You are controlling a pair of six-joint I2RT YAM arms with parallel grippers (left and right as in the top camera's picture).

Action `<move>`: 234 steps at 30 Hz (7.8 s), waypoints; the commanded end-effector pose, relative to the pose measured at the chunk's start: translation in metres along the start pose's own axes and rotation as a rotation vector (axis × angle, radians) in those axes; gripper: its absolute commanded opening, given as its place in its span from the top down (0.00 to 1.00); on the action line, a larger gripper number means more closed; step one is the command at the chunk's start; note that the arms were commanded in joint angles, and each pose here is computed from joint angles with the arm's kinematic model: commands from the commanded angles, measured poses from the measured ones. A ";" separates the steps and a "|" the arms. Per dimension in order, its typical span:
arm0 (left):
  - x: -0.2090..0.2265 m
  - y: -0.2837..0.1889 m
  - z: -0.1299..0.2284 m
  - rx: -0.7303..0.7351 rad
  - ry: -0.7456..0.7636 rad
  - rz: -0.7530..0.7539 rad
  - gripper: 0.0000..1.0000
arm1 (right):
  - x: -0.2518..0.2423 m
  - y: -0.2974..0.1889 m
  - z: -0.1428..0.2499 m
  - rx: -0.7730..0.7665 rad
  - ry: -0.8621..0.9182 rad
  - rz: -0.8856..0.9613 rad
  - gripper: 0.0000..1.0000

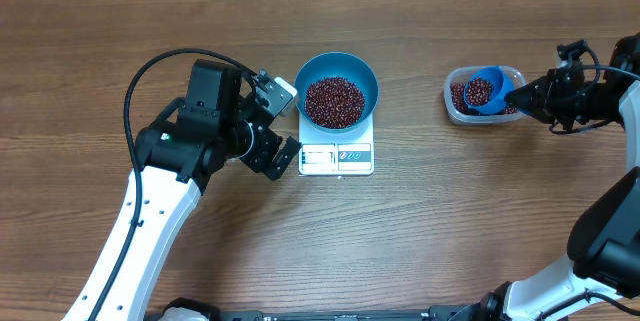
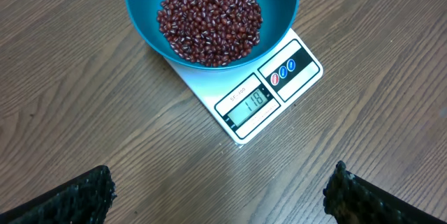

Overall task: Scoop item into bowl and weigh 150g on scale
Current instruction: 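Dip the scoop into the beans and scoop a small amount, then carry the scoop left to the teal bowl on the scale, then tilt the scoop over the bowl to pour the beans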

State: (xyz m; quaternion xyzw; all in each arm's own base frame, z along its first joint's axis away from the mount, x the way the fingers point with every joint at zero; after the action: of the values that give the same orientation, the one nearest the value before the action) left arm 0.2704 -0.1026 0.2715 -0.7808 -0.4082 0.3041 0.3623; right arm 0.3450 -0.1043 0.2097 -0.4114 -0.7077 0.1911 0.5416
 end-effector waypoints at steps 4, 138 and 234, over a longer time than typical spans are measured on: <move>-0.001 0.003 0.001 0.009 -0.018 0.017 0.00 | 0.000 0.000 0.000 -0.013 -0.014 -0.031 0.96; -0.001 0.003 0.001 0.009 -0.018 0.017 0.00 | 0.195 0.089 -0.007 0.201 -0.399 -0.292 0.96; -0.001 0.003 0.001 0.009 -0.018 0.017 0.00 | 0.287 0.132 0.008 0.058 -0.887 0.403 0.96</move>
State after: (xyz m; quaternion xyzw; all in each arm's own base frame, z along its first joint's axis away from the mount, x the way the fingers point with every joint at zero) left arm 0.2703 -0.1026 0.2714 -0.7807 -0.4082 0.3042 0.3624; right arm 0.3623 0.2030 0.2707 -0.3864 -0.7667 0.4830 0.1721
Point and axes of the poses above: each gripper's point midway between its finger pads, its own y axis out along the fingers, its own x axis along the line the jaws close on, z = x × y, the point moved 9 cm from there along -y, back along the fingers, and after that the axes turned 14 degrees about -y, right-handed, at the moved point
